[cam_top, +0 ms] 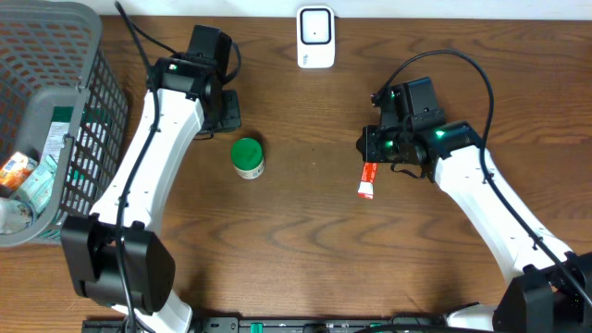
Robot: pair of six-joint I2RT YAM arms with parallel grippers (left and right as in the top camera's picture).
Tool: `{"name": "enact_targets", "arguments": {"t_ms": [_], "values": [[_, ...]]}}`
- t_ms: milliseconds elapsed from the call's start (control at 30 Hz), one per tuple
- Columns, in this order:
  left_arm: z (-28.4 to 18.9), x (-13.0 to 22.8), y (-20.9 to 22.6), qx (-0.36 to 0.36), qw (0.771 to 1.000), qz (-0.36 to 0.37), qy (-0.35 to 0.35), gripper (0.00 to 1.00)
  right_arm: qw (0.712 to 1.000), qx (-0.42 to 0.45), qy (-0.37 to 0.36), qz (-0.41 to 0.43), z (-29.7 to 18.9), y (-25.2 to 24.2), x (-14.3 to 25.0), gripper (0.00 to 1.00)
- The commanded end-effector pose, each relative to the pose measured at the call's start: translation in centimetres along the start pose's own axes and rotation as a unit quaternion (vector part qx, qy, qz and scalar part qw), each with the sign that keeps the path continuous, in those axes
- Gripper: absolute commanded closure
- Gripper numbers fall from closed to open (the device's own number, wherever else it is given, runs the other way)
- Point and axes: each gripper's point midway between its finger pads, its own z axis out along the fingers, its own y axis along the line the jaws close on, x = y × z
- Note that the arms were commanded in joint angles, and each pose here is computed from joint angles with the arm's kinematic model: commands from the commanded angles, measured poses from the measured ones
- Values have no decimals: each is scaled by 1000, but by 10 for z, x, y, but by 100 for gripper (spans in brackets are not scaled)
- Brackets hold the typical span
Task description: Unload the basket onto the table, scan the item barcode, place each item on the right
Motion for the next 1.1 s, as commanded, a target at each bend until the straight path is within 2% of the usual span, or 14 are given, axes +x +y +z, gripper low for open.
{"name": "enact_targets", "arguments": {"t_ms": [0, 133, 267, 500, 767, 933, 1067], "values": [[21, 5, 17, -55, 998, 7, 18, 70, 999, -36, 34, -14, 7, 20, 17, 85], [38, 3, 20, -76, 997, 2, 24, 70, 998, -24, 58, -27, 24, 23, 29, 85], [61, 14, 17, -78, 995, 1, 61, 70, 996, -3, 80, -34, 41, 20, 40, 89], [85, 40, -10, -7, 990, 7, 137, 75, 994, 22, 103, -29, 58, 7, 49, 90], [79, 56, -46, 97, 979, 18, 179, 75, 994, 40, 103, -14, 56, -8, 46, 91], [76, 64, -58, 106, 976, 36, 186, 75, 992, 43, 119, 2, 52, -16, 52, 89], [73, 71, -73, 110, 975, 56, 187, 75, 991, 38, 128, -4, 51, -14, 56, 84]]}}
